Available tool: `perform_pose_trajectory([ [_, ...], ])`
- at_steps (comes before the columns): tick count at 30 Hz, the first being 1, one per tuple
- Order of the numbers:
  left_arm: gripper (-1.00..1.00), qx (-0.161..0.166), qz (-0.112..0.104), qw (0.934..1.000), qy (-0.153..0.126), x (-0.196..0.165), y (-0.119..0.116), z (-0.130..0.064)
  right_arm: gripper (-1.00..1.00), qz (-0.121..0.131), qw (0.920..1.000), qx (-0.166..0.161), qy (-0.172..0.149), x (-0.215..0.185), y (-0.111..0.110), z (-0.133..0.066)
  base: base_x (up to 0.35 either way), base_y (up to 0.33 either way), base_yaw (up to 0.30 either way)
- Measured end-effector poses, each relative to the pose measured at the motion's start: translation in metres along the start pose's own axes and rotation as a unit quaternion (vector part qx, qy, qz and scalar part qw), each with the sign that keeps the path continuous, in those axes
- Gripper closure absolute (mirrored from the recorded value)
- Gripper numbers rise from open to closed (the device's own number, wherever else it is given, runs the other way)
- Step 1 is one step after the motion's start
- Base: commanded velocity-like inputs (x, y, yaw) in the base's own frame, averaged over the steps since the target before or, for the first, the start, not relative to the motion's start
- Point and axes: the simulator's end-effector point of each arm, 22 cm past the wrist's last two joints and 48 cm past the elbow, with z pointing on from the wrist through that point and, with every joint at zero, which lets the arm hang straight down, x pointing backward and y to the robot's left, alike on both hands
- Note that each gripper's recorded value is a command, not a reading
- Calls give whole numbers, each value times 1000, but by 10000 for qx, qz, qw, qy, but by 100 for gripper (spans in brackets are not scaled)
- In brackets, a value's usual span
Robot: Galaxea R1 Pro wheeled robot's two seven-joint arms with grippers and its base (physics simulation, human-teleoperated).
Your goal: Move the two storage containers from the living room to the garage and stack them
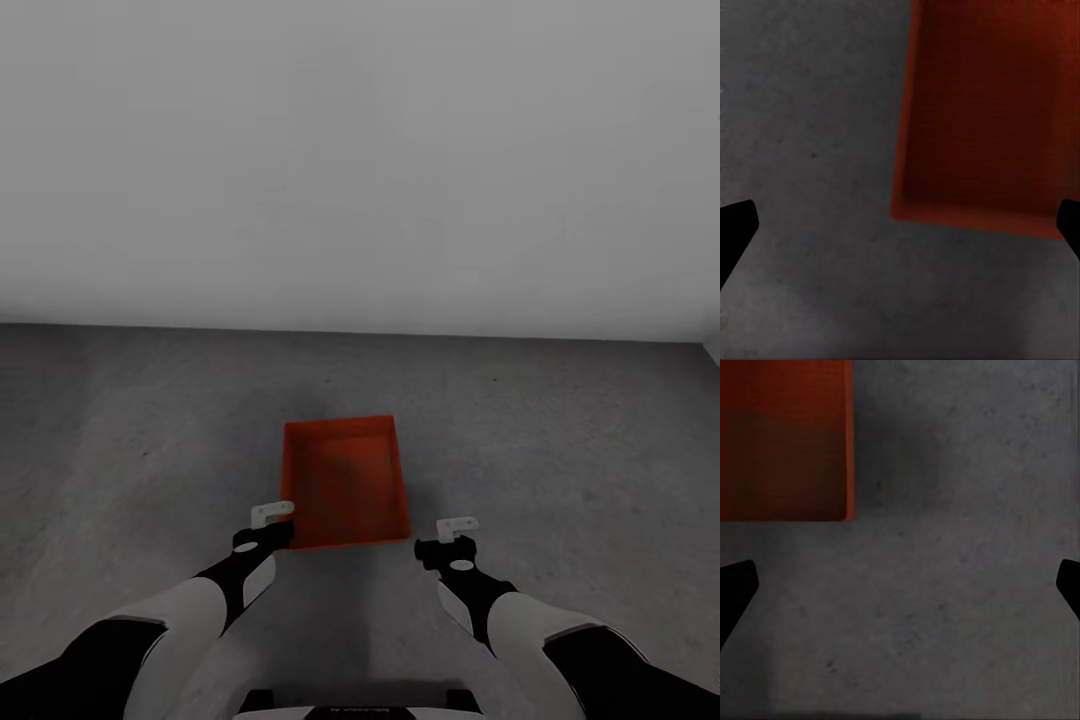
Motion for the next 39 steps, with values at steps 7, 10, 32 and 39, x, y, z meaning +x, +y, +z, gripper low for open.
perform_pose_trajectory([
  [7, -100, 0, -1, 10000, 1, -3, 1, -10, -100, 2, 10000, 11, 13, -3, -2, -10, 0, 0, 0],
  [10, -100, 2, -1, 10000, 2, -5, 1, -14, -100, 1, 10000, 10, 15, -4, -2, -14, 0, 0, 0],
  [32, -100, 3, 6, 10000, 4, -13, 4, -42, -100, -57, 10000, -43, -37, -14, 0, -43, 0, 0, 0],
  [39, -100, 2, 3, 10000, 6, -15, 4, -51, -100, -56, 10000, -42, -41, -16, -1, -51, 0, 0, 0],
])
